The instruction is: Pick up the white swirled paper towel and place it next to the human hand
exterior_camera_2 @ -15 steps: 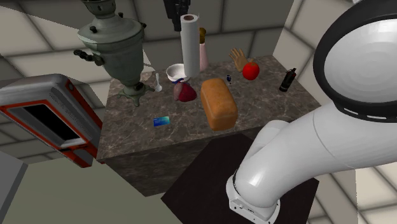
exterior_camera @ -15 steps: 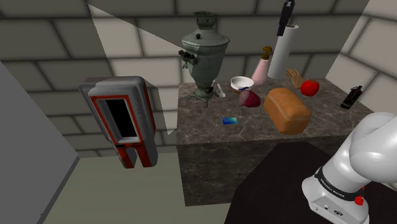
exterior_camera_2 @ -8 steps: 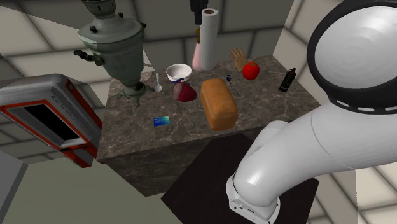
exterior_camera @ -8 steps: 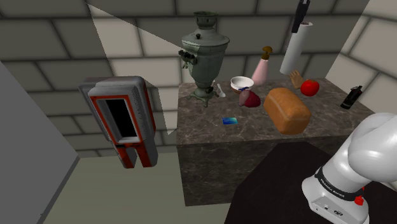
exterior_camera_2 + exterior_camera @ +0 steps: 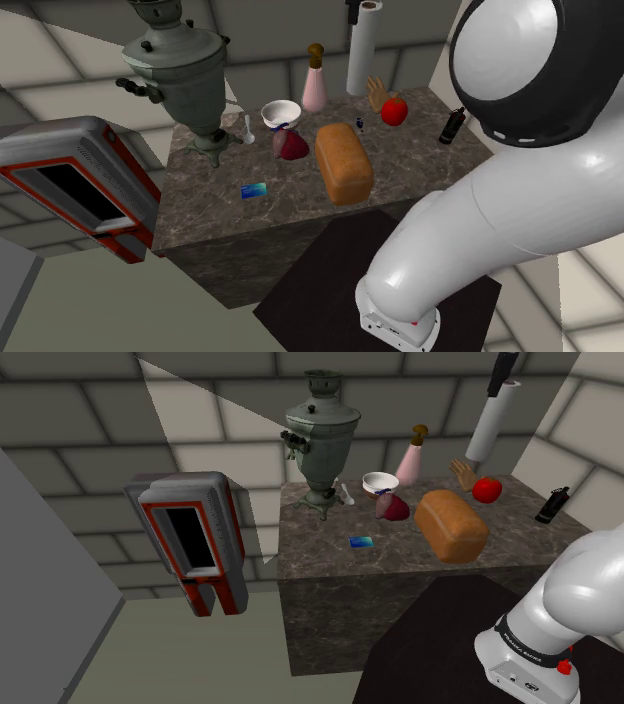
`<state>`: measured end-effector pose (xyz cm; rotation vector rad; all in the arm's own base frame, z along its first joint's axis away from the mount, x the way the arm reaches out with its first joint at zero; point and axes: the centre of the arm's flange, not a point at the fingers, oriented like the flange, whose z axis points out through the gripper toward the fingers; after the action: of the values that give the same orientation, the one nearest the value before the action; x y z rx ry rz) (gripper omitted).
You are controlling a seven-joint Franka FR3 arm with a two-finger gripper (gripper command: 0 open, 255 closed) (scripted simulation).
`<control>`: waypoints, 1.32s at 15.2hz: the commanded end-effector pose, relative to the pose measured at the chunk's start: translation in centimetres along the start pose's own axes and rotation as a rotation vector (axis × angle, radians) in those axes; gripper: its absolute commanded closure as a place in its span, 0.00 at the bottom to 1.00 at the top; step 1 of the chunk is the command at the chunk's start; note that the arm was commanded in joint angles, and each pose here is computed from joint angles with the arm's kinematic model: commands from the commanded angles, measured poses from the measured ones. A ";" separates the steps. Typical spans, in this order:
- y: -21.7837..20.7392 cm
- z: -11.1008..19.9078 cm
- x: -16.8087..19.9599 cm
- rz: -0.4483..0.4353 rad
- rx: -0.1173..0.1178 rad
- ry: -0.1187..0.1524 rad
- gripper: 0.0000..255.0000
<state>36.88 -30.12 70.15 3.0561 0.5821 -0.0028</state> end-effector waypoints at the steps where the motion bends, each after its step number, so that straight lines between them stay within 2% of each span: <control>1: 1.8 0.3 -1.7 -0.002 0.000 0.000 1.00; 16: 17.3 0.7 -14.0 -0.002 0.000 0.000 1.00; 20: 18.0 2.3 -14.6 -0.002 0.000 0.000 1.00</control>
<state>30.00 -52.06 69.01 3.0560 0.5832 -0.0029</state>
